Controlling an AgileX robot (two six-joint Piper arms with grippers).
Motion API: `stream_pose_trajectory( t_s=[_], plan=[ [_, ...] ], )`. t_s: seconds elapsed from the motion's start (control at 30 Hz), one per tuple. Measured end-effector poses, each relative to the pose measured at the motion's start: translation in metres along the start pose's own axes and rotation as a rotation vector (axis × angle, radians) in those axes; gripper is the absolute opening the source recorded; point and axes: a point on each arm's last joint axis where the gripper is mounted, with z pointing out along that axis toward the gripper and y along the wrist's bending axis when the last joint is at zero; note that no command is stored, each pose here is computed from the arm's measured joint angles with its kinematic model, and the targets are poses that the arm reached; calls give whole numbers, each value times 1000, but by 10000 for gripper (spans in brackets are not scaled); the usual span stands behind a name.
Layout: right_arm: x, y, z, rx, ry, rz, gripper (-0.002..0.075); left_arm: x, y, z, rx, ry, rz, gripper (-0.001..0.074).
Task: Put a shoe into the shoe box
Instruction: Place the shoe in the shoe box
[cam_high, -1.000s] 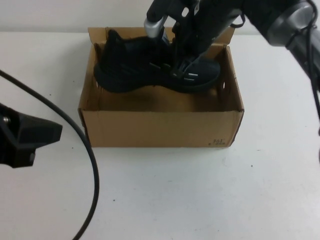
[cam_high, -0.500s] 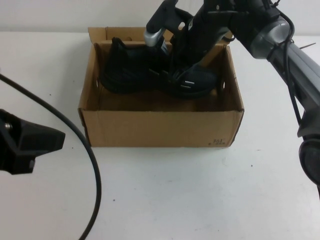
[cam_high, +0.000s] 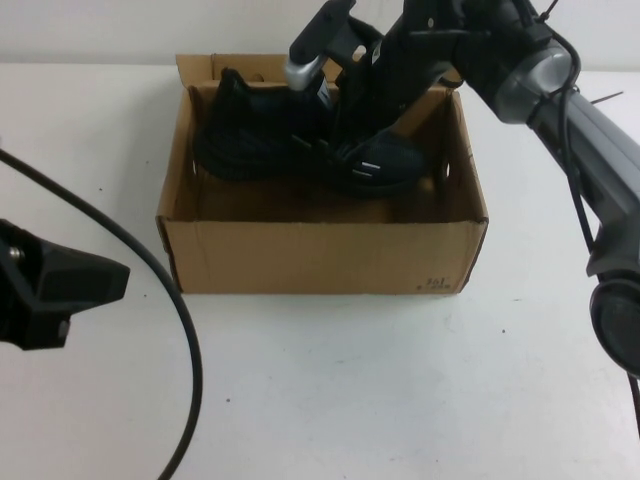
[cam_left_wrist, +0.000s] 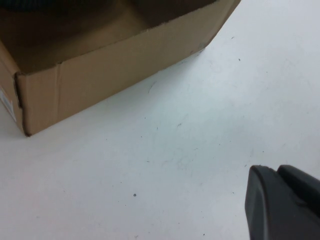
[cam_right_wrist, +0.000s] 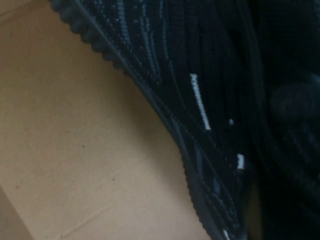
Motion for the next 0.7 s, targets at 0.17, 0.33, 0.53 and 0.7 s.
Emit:
stream_pose_trajectory(
  t_s=[0.17,0.33,0.53,0.7],
  plan=[
    [5,-1,17,-4,7,12,27,0,0,0,-2,2,1,-1],
    [-1,-5,20,35,-62,72,161,1,0,0,0,6,2,-1],
    [-4,-8,18,64,-93,132,285,2,-1,0,16,22,2,-1],
    [-8,-8,7,74,-117,195,235,5,0,-1,-11,53,63,-1]
  ],
)
